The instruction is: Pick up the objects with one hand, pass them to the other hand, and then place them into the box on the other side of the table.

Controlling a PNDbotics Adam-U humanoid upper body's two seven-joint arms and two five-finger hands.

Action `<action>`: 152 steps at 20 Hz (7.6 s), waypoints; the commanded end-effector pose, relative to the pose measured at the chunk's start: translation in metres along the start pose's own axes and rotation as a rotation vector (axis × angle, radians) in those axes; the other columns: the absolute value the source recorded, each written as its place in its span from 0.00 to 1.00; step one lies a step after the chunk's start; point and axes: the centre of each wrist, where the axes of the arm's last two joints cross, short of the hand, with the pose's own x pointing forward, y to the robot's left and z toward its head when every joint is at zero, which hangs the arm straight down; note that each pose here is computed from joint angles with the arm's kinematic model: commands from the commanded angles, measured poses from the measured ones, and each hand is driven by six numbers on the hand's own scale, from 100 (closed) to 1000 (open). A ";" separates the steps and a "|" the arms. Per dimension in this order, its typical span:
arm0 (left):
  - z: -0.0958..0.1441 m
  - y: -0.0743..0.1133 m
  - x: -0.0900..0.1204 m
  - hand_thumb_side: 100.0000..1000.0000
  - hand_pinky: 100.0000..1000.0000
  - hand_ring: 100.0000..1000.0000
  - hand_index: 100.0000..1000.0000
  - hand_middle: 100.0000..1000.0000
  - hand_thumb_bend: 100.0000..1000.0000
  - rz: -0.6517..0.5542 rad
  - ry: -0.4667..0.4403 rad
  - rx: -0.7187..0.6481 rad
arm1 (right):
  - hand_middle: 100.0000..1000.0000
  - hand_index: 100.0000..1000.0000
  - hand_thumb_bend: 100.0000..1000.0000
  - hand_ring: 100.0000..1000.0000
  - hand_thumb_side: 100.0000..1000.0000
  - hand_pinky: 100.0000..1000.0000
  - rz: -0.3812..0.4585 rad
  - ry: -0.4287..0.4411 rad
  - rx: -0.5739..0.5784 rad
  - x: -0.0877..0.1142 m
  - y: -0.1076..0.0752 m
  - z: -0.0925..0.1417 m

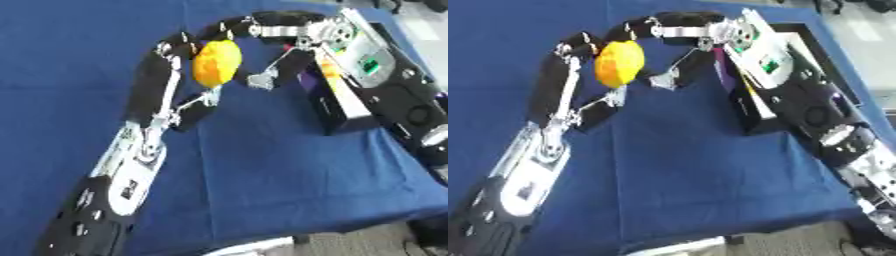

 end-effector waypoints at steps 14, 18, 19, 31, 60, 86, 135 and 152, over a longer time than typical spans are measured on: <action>-0.005 0.002 0.005 0.00 0.70 0.51 0.52 0.53 0.00 0.002 -0.018 0.025 | 1.00 1.00 0.05 1.00 0.23 0.96 0.066 -0.033 0.037 0.003 -0.009 0.005; -0.005 0.002 0.004 0.00 0.70 0.51 0.52 0.53 0.00 -0.001 -0.012 0.022 | 0.99 1.00 0.03 1.00 0.20 0.96 0.062 -0.050 0.041 0.005 -0.010 0.004; -0.005 0.002 0.003 0.00 0.70 0.51 0.52 0.53 0.00 -0.002 -0.010 0.022 | 0.98 1.00 0.03 1.00 0.20 0.96 0.062 -0.056 0.042 0.007 -0.010 0.003; -0.006 0.003 0.005 0.01 0.70 0.51 0.53 0.53 0.00 0.000 -0.023 0.039 | 0.95 1.00 0.00 1.00 0.17 0.95 0.051 -0.075 0.069 0.010 -0.011 0.001; -0.005 0.000 0.005 0.02 0.70 0.51 0.53 0.53 0.00 0.013 -0.022 0.024 | 0.76 1.00 0.00 1.00 0.00 0.90 -0.086 -0.098 0.015 0.016 -0.014 -0.001; -0.006 0.005 0.006 0.28 0.69 0.51 0.67 0.52 0.33 -0.013 0.015 0.146 | 0.51 0.69 0.00 1.00 0.18 0.70 -0.201 -0.017 -0.095 0.008 -0.012 0.002; 0.028 0.016 -0.036 0.42 0.73 0.59 0.78 0.61 0.63 -0.218 0.113 0.083 | 0.48 0.64 0.00 1.00 0.08 0.67 -0.364 0.360 -0.636 -0.021 -0.007 0.108; 0.037 0.019 -0.051 0.43 0.73 0.59 0.79 0.61 0.63 -0.250 0.165 0.090 | 0.50 0.67 0.00 1.00 0.09 0.68 -0.293 0.653 -0.744 -0.046 0.037 0.171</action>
